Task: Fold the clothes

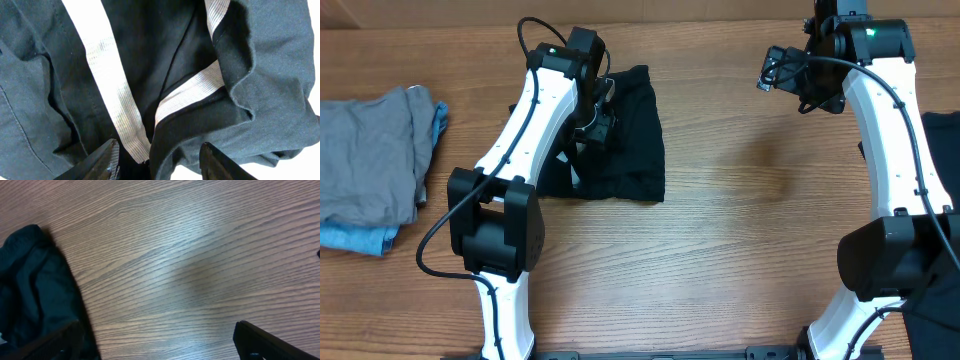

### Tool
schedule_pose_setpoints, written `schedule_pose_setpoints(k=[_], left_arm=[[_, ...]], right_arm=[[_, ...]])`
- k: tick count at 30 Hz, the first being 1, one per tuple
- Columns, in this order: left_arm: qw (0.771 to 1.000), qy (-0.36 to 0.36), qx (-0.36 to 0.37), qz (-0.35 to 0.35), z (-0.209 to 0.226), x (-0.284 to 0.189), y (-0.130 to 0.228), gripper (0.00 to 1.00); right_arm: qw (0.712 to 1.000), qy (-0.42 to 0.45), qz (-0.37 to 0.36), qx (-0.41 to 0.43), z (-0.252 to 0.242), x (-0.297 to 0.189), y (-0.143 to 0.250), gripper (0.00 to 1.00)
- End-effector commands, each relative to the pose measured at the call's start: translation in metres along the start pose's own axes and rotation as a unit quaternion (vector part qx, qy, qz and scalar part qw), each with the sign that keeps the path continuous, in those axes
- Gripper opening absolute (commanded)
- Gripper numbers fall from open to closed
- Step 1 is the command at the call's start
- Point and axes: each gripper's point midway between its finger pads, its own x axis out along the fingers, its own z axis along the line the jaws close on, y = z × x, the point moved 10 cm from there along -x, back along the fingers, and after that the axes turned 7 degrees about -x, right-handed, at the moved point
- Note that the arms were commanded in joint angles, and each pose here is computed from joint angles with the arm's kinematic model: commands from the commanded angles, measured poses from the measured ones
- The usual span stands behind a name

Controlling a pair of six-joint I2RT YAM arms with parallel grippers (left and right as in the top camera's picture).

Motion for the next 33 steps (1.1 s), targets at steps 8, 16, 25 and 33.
schedule_pose_setpoints(k=[8, 16, 25, 33], left_arm=[[1.0, -0.012, 0.008, 0.006, 0.001, 0.003, 0.003, 0.25], [0.988, -0.065, -0.132, 0.038, 0.032, 0.0, 0.012, 0.05], [0.979, -0.075, -0.174, 0.08, 0.048, 0.0, 0.025, 0.22], [0.982, 0.064, -0.157, -0.084, 0.029, -0.039, -0.028, 0.26]], right_arm=[[1.0, -0.002, -0.019, -0.004, 0.002, -0.013, -0.001, 1.0], [1.0, -0.002, -0.019, -0.004, 0.002, -0.013, -0.001, 1.0], [1.0, -0.002, -0.019, -0.004, 0.002, -0.013, -0.001, 1.0], [1.0, -0.002, -0.019, -0.004, 0.002, -0.013, -0.001, 1.0]])
